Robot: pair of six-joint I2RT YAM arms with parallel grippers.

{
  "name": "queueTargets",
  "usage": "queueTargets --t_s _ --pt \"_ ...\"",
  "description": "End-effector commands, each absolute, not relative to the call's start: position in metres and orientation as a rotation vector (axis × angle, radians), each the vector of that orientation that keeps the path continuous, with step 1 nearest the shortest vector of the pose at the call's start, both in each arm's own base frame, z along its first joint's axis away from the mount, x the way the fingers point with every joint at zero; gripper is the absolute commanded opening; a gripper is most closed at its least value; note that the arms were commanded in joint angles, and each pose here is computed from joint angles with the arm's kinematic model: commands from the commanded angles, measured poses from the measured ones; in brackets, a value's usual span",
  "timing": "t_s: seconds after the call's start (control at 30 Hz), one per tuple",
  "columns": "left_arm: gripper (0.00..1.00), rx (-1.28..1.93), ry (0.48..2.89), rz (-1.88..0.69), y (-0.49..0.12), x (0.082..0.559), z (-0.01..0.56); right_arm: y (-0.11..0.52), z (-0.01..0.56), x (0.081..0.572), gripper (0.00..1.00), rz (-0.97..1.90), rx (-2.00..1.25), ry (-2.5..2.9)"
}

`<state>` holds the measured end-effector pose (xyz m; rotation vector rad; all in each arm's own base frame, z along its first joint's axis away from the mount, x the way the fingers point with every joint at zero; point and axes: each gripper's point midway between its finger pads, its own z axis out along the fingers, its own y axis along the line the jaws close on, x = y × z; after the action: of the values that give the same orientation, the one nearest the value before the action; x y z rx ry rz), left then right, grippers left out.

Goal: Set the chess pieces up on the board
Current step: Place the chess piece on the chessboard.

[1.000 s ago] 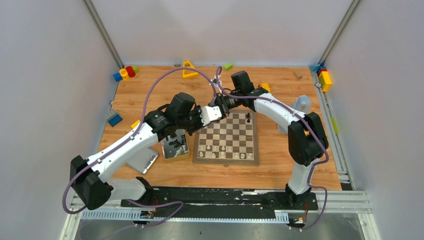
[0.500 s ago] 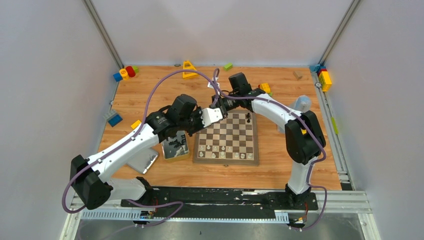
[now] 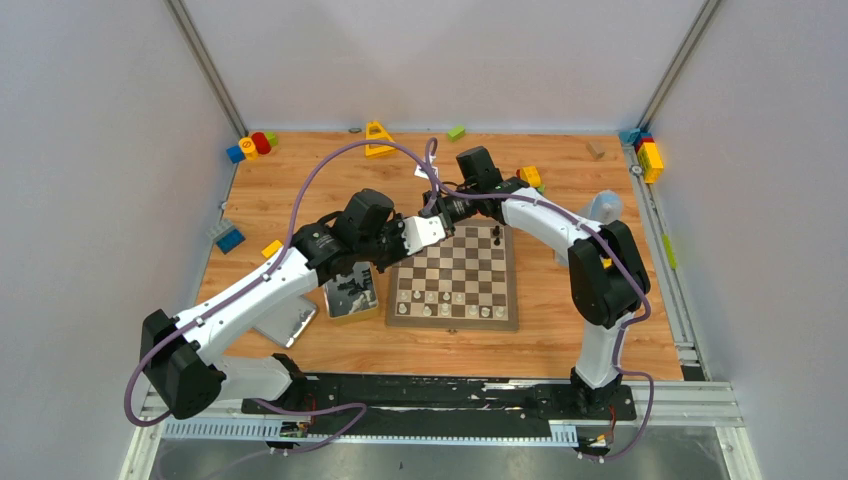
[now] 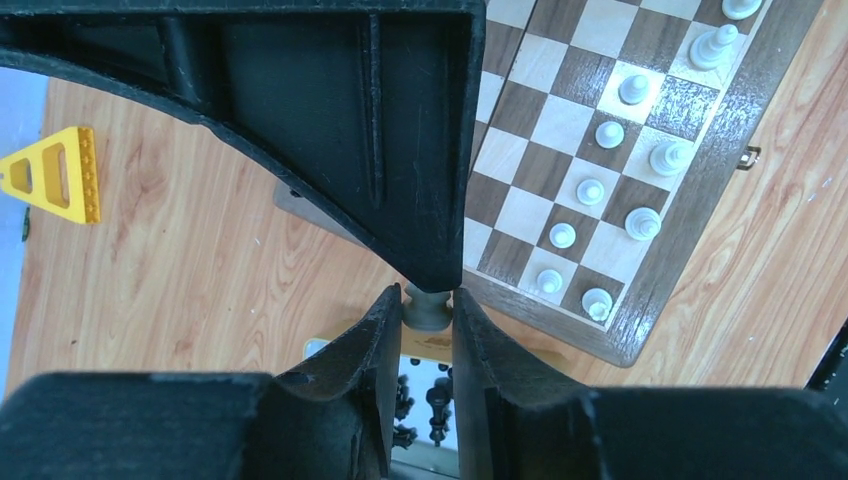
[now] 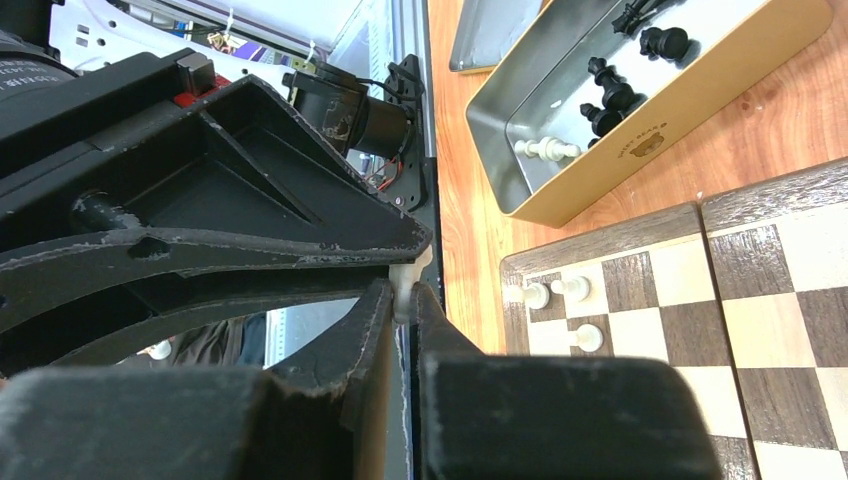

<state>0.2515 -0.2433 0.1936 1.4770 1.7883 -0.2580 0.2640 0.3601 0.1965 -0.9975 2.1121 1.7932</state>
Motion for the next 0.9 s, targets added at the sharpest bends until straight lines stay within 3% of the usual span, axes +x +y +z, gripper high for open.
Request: queueTargets --t_s 0.0,0.23,0.37,0.63,0.87 --pt "0.39 1.464 1.736 -0.273 -0.25 0.253 0.204 0.367 0.208 0.27 0.0 1.75 -1.04 2.046" --pt "0.72 1.436 1.731 -0.273 -0.243 0.247 0.209 0.343 0.21 0.29 0.0 1.587 -0.991 2.051" --pt "0.84 1.422 1.735 -0.289 -0.232 0.243 0.211 0.316 0.213 0.299 0.0 1.449 -0.983 2.036" --pt "0.88 1.262 1.82 -0.373 -0.197 0.253 0.22 0.267 0.198 0.273 0.0 1.112 -1.145 2.033" --pt "0.89 0.937 1.944 -0.475 -0.153 0.291 0.236 0.257 0.196 0.244 0.0 0.844 -1.314 1.98"
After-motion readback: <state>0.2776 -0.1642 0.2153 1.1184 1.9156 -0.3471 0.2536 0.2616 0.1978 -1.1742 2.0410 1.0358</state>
